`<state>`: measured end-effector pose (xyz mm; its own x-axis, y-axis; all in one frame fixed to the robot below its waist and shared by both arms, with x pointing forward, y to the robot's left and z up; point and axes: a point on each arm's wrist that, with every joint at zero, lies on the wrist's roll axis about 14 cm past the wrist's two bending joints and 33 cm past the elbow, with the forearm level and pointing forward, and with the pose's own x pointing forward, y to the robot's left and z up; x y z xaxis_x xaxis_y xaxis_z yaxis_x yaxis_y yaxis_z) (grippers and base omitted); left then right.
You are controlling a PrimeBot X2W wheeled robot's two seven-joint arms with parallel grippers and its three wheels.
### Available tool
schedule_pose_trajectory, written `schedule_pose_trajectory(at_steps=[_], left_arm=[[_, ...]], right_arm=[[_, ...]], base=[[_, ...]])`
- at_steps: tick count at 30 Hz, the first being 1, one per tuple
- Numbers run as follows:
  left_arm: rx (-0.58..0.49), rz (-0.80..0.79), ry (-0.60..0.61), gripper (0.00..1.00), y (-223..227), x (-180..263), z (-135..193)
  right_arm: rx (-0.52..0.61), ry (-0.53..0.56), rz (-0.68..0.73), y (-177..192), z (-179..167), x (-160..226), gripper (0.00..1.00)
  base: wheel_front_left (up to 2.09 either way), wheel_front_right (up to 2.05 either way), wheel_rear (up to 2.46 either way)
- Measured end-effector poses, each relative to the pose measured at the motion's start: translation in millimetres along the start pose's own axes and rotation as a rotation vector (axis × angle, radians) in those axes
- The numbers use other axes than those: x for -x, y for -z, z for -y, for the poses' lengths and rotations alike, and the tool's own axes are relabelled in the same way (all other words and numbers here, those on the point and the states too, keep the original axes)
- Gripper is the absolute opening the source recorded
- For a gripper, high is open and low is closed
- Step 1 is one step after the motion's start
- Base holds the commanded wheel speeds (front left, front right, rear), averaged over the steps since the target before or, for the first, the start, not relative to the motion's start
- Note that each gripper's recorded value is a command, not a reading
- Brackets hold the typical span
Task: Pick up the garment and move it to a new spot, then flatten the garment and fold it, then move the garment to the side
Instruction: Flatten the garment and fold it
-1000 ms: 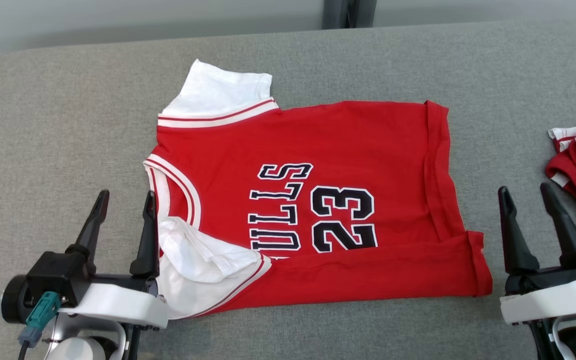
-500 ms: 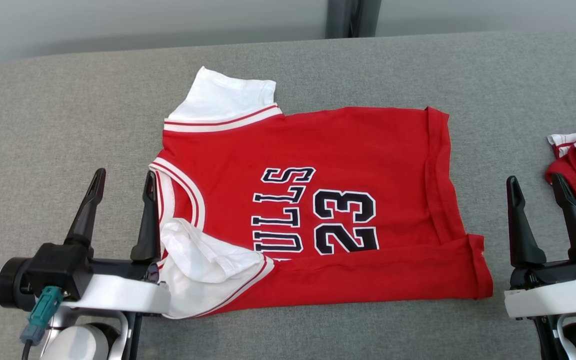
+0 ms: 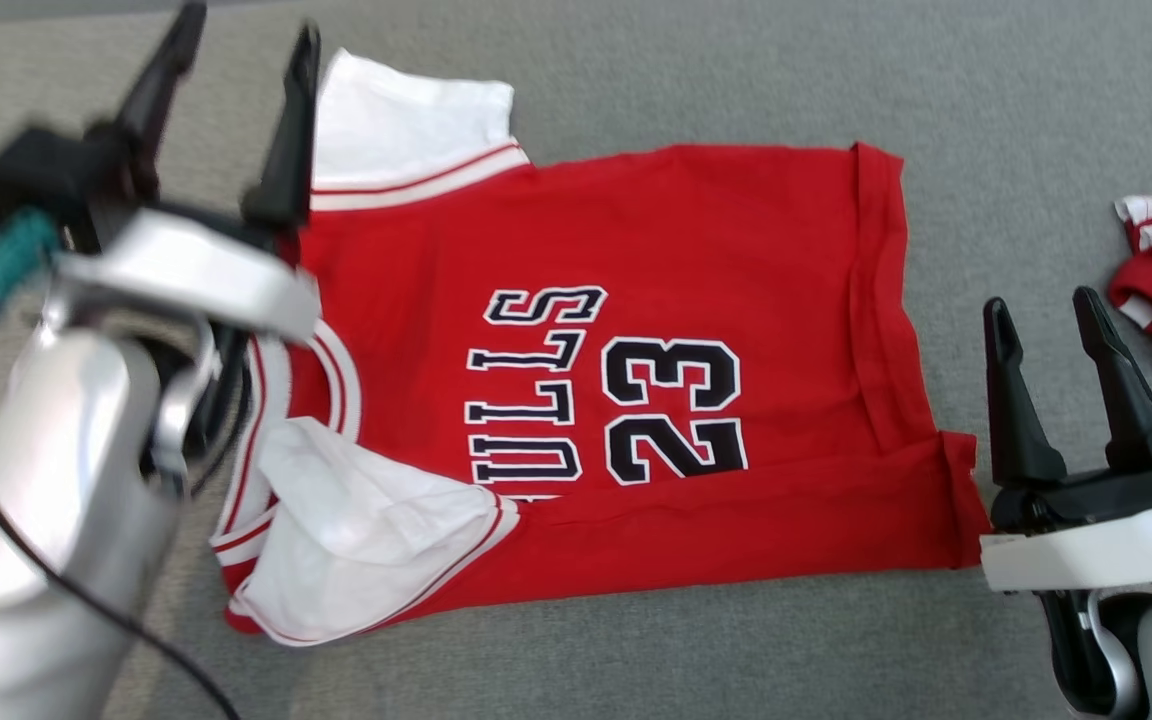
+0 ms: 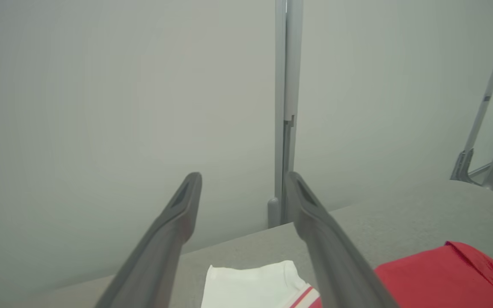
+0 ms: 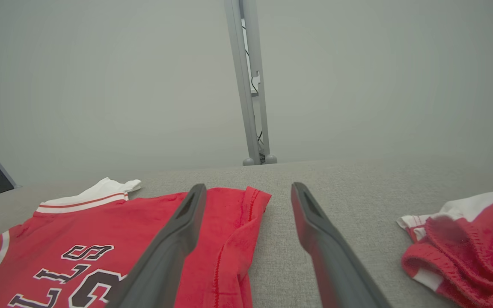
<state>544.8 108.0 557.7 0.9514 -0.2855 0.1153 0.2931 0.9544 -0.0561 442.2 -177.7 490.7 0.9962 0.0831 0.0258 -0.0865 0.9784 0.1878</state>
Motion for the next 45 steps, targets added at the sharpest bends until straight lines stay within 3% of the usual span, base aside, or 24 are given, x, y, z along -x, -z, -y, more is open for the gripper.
schedule_pose_trajectory(at_steps=[10,19,24,25,26,27,36,45], left_arm=[[0.076,-0.407,0.103,1.0,116,-81,-9],[0.099,-0.68,0.098,1.0,214,-91,-25],[0.123,-0.742,0.082,1.0,235,-93,-28],[0.131,-0.748,0.081,0.81,235,-92,-27],[0.137,-0.756,0.081,0.2,235,-91,-26],[0.144,-0.766,0.081,0.0,235,-90,-26],[0.129,-0.758,0.105,0.0,222,-86,-17],[0.101,-0.701,0.138,0.0,199,-88,-6]], right_arm=[[-0.032,0.036,-0.051,37,15,-12,1.0],[-0.04,0.122,-0.127,70,43,-4,1.0],[-0.034,0.154,-0.146,78,54,-1,1.0],[-0.032,0.157,-0.144,78,56,-1,1.0],[-0.027,0.156,-0.14,76,57,-3,1.0],[-0.02,0.152,-0.131,74,58,-6,1.0],[0.06,0.03,-0.074,42,61,-60,1.0],[0.022,-0.165,-0.234,77,13,-106,1.0]], base=[[0.0,0.0,0.0],[0.0,0.0,0.0],[0.0,0.0,0.0],[0.0,0.0,0.0],[0.0,0.0,0.0],[0.0,0.0,0.0],[0.0,0.0,0.0],[0.0,0.0,0.0]])
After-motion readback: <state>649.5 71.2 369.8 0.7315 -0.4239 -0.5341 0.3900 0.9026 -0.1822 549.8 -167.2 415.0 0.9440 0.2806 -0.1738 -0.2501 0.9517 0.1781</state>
